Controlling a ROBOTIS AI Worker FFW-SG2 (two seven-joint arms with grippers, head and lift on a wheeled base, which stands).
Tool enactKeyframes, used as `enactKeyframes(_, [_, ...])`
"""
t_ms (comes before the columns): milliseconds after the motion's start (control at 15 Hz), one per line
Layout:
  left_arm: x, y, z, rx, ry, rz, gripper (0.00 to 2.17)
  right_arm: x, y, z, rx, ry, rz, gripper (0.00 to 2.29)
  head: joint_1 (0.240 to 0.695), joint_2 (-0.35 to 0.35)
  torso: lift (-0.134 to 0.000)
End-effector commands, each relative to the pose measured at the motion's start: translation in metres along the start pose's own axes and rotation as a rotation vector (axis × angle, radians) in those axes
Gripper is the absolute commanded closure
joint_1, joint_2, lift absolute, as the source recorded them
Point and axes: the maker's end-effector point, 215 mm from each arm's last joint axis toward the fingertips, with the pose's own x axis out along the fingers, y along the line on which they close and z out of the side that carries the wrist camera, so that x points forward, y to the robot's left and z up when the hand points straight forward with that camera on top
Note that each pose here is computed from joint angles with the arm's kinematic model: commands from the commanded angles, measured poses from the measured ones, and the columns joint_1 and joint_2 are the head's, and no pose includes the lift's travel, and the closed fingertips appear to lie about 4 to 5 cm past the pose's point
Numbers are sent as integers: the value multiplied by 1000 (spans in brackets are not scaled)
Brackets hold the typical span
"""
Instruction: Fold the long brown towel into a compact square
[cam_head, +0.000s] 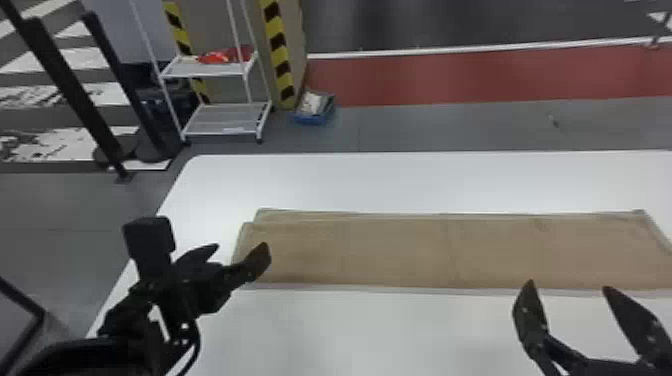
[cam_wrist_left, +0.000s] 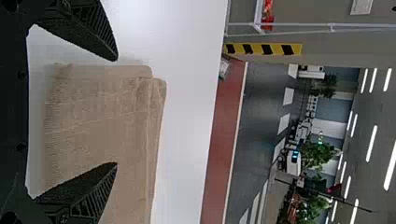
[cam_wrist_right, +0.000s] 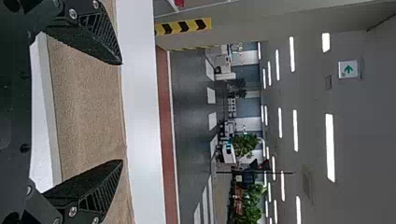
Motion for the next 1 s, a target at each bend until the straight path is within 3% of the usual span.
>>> enactKeyframes(0, [37, 3, 8, -17, 33, 3, 80, 2, -8, -2, -8, 5, -13, 147, 695, 129, -122])
enactKeyframes(267, [81, 9, -20, -81, 119, -11, 80, 3, -17, -1, -19, 5, -28, 147, 695, 104, -122])
enactKeyframes(533, [82, 20, -28, -89, 135, -5, 134, 6, -20, 1, -23, 3, -33, 147, 695, 96, -122])
enactKeyframes(667, [80, 14, -31, -80, 145, -42, 505, 10, -19, 1, -24, 5, -31, 147, 695, 97, -122])
enactKeyframes(800, [78, 8, -34, -88, 150, -78, 1123, 11, -19, 0, -24, 10, -31, 147, 695, 93, -122])
enactKeyframes(933, [77, 9, -39, -83, 178, -90, 1352, 13, -19, -2, -17, 11, -29, 147, 695, 86, -122])
